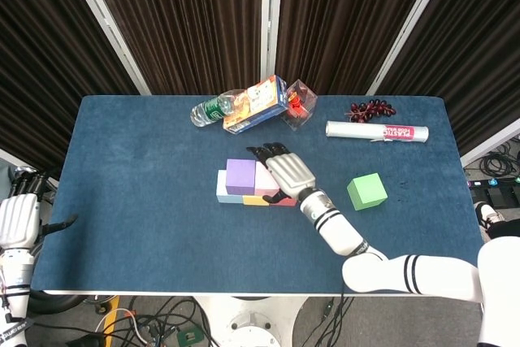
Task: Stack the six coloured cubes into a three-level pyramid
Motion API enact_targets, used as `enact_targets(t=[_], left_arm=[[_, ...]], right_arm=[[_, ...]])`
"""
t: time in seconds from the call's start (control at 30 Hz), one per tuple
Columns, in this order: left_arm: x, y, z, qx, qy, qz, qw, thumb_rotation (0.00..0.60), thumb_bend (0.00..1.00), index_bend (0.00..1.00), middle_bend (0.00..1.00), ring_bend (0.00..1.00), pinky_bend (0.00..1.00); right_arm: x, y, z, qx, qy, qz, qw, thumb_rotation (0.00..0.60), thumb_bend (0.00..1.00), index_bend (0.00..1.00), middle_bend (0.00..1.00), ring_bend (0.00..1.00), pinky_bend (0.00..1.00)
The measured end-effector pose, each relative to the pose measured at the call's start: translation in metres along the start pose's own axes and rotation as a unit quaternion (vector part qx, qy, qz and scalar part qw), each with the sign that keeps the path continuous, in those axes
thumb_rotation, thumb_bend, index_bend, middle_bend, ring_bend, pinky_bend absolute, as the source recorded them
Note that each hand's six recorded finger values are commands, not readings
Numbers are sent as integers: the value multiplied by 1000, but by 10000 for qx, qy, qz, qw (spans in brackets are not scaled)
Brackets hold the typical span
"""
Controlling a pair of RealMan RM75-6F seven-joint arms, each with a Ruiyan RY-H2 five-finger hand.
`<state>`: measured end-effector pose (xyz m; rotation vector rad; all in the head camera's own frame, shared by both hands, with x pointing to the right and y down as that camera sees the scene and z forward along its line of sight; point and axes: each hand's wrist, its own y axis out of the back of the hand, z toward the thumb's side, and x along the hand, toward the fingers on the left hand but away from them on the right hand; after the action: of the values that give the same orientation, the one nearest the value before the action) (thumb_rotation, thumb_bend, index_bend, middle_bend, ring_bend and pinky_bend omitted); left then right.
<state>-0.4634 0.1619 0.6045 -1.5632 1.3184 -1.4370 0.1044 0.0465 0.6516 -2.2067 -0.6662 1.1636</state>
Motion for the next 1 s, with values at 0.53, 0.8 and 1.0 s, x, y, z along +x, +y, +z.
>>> enact_targets(t=[0.53, 0.8, 1.0], left_arm=[[-1, 1, -3, -14, 32, 2, 10000, 600, 88, 150, 160, 127, 123], [-2, 2, -6, -22, 49, 18, 10000, 600, 88, 150, 160, 127, 122], [-2, 1, -6, -32, 47, 20, 10000, 600, 87, 150, 160, 127, 122]], right_arm=[[-26, -9, 25, 116, 12, -32, 9999, 600, 153, 0, 219, 0, 0], [-31, -12, 31, 140, 39, -42, 9999, 600, 207, 0, 277, 0, 0], [-31, -13, 32, 166, 31, -74, 9998, 600, 215, 0, 299, 3, 0]])
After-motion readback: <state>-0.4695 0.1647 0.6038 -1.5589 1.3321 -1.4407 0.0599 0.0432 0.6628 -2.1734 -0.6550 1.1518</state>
